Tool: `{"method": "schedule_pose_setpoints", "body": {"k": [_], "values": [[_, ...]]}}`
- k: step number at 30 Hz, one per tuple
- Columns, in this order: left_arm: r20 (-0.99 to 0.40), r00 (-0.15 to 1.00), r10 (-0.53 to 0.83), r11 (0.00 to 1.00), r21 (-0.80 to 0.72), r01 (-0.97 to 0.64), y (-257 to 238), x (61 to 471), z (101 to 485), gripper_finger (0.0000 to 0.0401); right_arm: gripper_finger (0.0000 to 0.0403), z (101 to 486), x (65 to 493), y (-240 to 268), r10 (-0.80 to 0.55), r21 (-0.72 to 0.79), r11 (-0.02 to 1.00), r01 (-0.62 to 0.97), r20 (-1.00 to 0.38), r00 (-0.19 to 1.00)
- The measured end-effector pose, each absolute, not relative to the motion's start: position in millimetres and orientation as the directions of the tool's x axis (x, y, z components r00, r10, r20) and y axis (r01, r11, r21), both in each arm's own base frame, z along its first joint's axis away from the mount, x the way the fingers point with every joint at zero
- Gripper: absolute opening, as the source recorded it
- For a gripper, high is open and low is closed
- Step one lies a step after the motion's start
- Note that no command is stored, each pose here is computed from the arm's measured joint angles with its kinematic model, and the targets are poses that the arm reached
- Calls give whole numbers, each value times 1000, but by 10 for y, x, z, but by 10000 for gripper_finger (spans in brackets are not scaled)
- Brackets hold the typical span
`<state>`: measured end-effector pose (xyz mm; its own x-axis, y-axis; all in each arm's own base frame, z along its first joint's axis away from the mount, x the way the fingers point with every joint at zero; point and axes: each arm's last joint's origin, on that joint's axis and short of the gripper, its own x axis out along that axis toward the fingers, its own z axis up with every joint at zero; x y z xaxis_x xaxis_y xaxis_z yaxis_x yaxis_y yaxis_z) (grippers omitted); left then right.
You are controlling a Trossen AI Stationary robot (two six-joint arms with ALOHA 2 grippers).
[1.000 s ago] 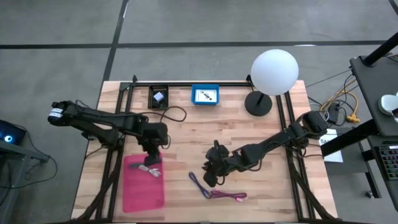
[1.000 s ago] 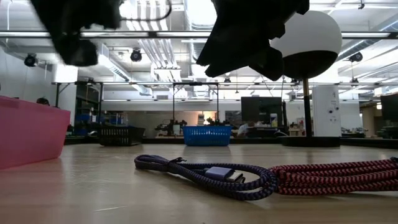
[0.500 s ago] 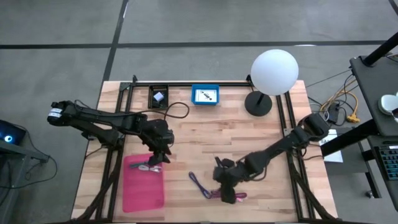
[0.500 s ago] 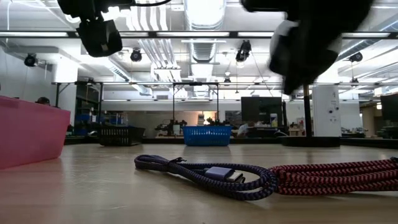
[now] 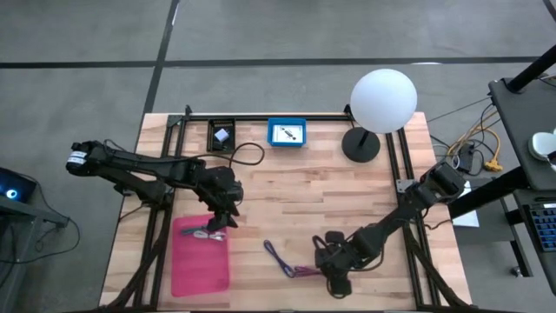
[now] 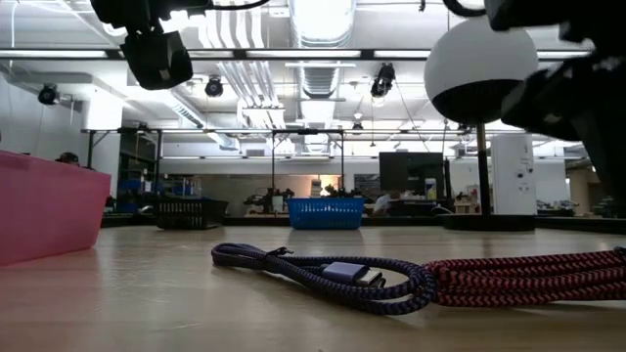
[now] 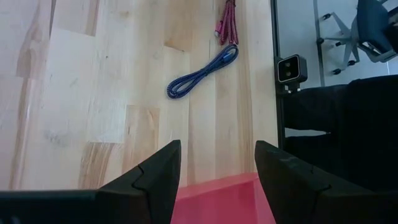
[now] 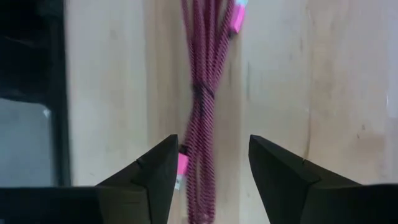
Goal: Pick and place items into bin
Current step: Put the pink tied charger cable into the red bin
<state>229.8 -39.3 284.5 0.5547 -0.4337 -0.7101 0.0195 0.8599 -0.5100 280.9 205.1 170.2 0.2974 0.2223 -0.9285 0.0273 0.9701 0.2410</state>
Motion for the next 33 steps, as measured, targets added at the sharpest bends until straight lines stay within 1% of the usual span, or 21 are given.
{"method": "schedule_pose_setpoints", "body": {"k": [4, 11, 17, 22, 25, 30, 33], "values": [[-710, 554, -434, 860, -510, 20, -394, 2298, 2843, 190, 178, 1616, 2754, 2026, 212, 228, 973, 28, -939, 271], [-710, 554, -434, 860, -510, 21, -394, 2298, 2843, 190, 178, 1486, 2657, 2006, 271, 273, 962, -18, -944, 189], [-710, 554, -434, 861, -509, 22, -394, 2298, 2842, 190, 169, 1460, 2639, 2003, 292, 286, 956, -60, -941, 168], [-715, 548, -434, 861, -508, 18, -394, 2292, 2816, 190, 130, 1445, 2621, 2003, 315, 308, 949, -75, -938, 142], [-721, 541, -433, 862, -508, 13, -393, 2286, 2787, 190, 93, 1420, 2594, 1998, 340, 328, 938, -113, -934, 107], [-722, 539, -433, 861, -508, 13, -393, 2284, 2782, 190, 24, 1391, 2573, 1981, 335, 326, 940, -105, -937, 96], [-722, 539, -433, 861, -508, 13, -393, 2284, 2782, 190, 17, 1398, 2580, 1985, 337, 329, 940, -91, -936, 100]]}}
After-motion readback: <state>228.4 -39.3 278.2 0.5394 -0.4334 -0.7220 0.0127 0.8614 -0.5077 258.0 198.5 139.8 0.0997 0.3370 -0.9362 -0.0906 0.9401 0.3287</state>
